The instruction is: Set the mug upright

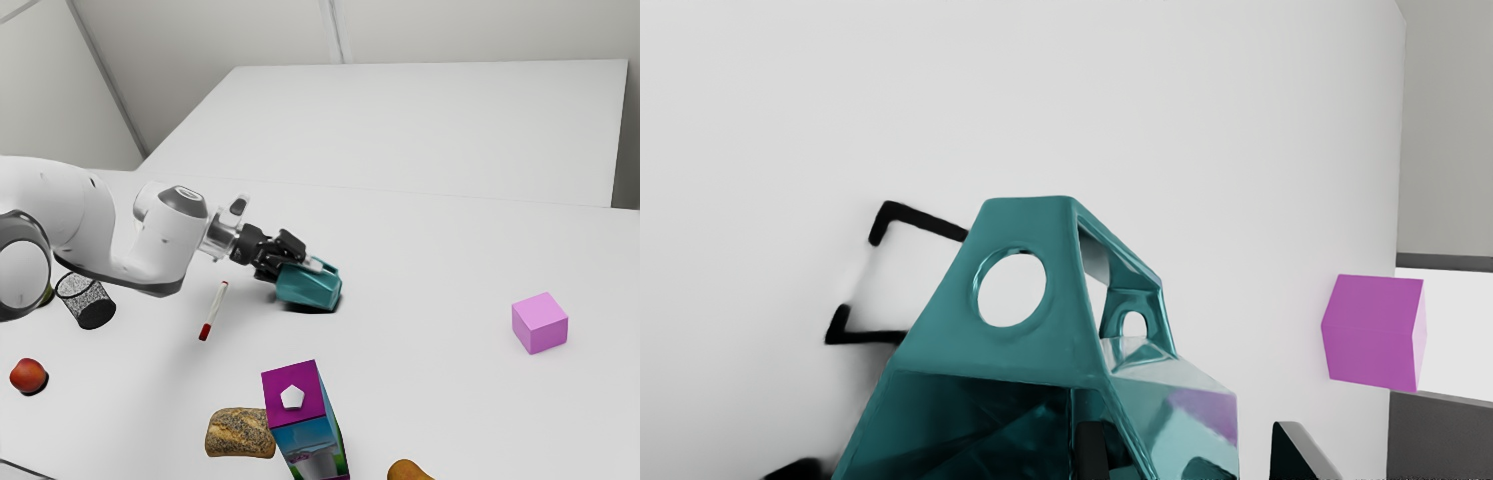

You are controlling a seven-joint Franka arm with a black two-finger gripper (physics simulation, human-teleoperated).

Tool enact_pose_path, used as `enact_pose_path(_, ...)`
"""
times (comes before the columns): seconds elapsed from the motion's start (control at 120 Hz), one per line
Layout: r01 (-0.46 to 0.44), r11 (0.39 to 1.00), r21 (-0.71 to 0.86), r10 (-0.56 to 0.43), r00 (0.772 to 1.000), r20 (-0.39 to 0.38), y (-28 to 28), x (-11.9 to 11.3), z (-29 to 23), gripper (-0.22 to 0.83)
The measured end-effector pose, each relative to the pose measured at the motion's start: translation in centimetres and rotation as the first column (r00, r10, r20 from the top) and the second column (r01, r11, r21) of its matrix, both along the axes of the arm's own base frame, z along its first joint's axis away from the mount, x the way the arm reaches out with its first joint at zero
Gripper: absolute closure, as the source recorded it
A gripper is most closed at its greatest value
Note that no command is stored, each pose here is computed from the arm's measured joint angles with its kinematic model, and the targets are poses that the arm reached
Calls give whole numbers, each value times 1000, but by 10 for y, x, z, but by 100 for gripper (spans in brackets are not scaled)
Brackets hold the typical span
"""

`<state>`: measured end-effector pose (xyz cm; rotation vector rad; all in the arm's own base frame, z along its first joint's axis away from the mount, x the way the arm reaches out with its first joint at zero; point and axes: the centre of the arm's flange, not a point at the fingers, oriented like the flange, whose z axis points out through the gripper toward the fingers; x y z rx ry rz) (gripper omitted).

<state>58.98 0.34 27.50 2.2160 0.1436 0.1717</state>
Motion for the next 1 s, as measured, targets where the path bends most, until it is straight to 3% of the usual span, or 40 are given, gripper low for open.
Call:
enact_pose_path(0.1,14,1000,3,-14,1000,26,0,0,2,59)
enact_pose_path(0.3,44,999,15,-45,995,84,-4,2,16,72)
enact_pose_path(0.533,97,994,47,-105,974,201,-21,-1,75,74)
enact_pose_path(0.642,152,980,128,-178,958,227,-24,-4,101,76)
enact_pose_path(0.8,250,915,315,-315,933,175,-23,-11,122,77)
enact_pose_path(1.0,348,785,513,-419,907,26,-20,-21,135,78)
